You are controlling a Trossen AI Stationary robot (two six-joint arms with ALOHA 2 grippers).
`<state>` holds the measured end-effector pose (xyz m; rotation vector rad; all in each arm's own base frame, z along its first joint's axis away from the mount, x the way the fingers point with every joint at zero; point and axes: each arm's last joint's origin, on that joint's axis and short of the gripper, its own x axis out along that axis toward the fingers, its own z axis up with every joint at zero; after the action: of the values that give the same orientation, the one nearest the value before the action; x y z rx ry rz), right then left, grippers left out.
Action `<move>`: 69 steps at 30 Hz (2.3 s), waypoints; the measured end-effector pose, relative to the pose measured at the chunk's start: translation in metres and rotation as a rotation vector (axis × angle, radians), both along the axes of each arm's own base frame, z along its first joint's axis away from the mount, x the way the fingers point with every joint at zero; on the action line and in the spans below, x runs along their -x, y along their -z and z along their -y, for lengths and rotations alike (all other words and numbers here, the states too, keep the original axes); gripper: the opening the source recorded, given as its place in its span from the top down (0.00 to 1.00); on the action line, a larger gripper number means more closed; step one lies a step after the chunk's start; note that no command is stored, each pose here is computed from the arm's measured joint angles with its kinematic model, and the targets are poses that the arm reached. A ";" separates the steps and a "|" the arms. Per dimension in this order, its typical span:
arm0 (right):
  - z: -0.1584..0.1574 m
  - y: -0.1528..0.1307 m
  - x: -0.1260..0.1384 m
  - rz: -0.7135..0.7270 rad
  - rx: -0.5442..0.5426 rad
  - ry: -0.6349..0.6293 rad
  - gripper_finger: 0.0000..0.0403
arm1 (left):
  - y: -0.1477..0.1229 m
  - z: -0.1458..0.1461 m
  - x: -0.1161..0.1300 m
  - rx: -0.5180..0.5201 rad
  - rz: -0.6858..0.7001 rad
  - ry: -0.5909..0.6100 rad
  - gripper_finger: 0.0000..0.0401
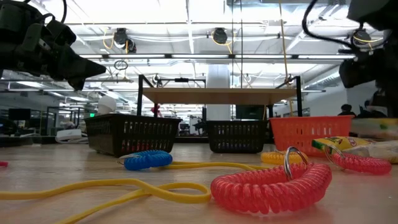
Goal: Pick & Place Office Desk Supplies
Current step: Put the crayon box into the orange bin
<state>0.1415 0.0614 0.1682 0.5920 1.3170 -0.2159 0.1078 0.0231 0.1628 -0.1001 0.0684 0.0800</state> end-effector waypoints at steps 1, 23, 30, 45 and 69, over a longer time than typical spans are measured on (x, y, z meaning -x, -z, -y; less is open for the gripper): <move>0.000 -0.003 0.001 0.015 -0.020 -0.004 0.78 | 0.000 0.000 0.000 0.000 0.000 0.000 0.97; 0.013 -0.075 0.029 0.810 0.055 -0.209 0.82 | 0.000 0.000 0.000 0.003 0.004 0.000 0.98; 0.025 -0.088 0.042 0.967 0.247 -0.258 0.82 | -0.001 0.000 0.000 0.000 0.015 -0.001 0.97; 0.040 -0.097 0.067 1.199 0.412 -0.256 0.82 | -0.003 0.000 0.000 0.000 0.026 -0.001 0.96; 0.037 -0.017 0.055 1.291 0.413 -0.131 0.82 | -0.002 0.000 0.000 0.010 0.026 -0.006 0.96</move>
<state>0.0860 0.0241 0.1853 0.1806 0.0402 0.0299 0.1079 0.0233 0.1652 -0.1109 0.0430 0.0842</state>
